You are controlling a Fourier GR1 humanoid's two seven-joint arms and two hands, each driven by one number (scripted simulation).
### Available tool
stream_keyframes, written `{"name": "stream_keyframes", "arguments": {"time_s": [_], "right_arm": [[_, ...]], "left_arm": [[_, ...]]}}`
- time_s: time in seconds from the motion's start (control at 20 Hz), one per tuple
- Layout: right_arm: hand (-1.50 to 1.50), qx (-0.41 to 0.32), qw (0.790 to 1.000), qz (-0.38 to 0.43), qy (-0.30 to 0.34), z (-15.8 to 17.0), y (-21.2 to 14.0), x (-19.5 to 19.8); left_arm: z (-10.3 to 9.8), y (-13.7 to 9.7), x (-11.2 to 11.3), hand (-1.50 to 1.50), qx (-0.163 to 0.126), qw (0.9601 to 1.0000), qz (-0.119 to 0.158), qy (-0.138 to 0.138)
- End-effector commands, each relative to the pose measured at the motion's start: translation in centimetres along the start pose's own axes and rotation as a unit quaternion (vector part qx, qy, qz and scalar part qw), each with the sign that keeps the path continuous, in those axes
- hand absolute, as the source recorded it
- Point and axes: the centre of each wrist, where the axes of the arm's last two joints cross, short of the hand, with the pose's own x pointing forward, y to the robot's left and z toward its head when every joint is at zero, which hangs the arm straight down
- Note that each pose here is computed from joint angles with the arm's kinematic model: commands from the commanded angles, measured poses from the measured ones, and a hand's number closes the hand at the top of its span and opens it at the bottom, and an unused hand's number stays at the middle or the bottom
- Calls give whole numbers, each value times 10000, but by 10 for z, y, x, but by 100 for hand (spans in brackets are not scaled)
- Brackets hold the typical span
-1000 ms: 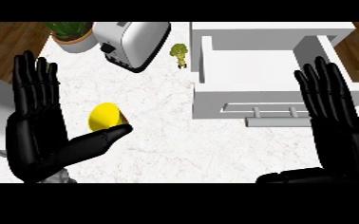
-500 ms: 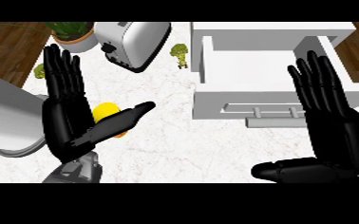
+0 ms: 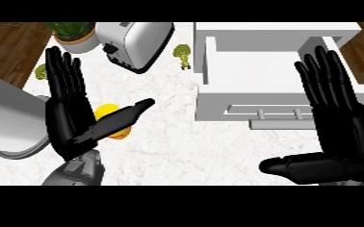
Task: Pick up the cup, place it into the drawer and close the drawer
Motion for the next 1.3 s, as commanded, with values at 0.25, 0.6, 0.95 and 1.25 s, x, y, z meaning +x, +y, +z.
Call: {"name": "stream_keyframes", "arguments": {"time_s": [0.25,0.6,0.95,1.25], "right_arm": [[-150,-11,9999,91,-62,1,4,-17],[-150,-105,9999,115,-18,-8,5,6],[-150,-30,9999,117,62,-1,6,31],[-150,-50,10000,29,-2,12,-7,7]], "left_arm": [[23,-8,-10,-150,219,9992,-66,314],[29,22,-44,-150,381,9965,-257,694],[55,53,-74,-150,759,9928,-408,832],[53,71,-85,-150,799,9914,-493,917]]}}
